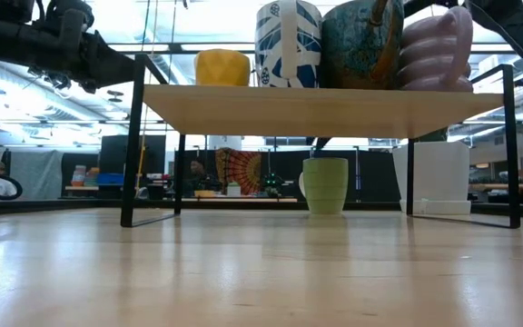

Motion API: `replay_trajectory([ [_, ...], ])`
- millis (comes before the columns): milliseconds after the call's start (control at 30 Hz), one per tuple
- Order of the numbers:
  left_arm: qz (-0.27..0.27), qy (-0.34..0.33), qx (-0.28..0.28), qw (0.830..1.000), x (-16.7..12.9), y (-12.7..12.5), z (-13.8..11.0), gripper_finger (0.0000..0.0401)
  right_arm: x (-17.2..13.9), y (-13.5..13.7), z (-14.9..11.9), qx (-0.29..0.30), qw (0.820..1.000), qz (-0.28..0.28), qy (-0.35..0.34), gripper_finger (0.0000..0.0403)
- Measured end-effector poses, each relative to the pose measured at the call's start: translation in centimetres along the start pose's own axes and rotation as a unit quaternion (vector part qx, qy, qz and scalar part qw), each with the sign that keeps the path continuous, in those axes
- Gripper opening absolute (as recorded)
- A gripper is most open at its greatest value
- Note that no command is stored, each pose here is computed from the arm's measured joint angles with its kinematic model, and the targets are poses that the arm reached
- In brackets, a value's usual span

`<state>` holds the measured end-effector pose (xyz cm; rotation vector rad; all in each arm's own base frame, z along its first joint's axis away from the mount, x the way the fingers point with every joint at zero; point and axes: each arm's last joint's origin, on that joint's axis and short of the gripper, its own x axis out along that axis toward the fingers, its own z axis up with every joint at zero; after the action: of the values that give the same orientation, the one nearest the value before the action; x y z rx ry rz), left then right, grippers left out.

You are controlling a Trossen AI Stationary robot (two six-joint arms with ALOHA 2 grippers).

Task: Place coffee mugs
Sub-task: Put the green mug on the shelf

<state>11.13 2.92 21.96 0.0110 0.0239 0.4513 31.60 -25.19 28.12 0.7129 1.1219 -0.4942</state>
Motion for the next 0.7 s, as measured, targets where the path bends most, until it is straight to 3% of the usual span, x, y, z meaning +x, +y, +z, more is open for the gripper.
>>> replay_trajectory([
  [367,0.0,0.001,-0.028,1.0,0.0,0.0,0.0,0.0142,1.1,-0.1,-1.1,-0.045,0.996,-0.006,0.074,0.0158],
  [700,0.0,0.001,-0.023,1.0,0.0,0.0,0.0,0.0142,1.3,0.4,-1.2,-0.079,0.994,0.0,0.08,0.0158],
])
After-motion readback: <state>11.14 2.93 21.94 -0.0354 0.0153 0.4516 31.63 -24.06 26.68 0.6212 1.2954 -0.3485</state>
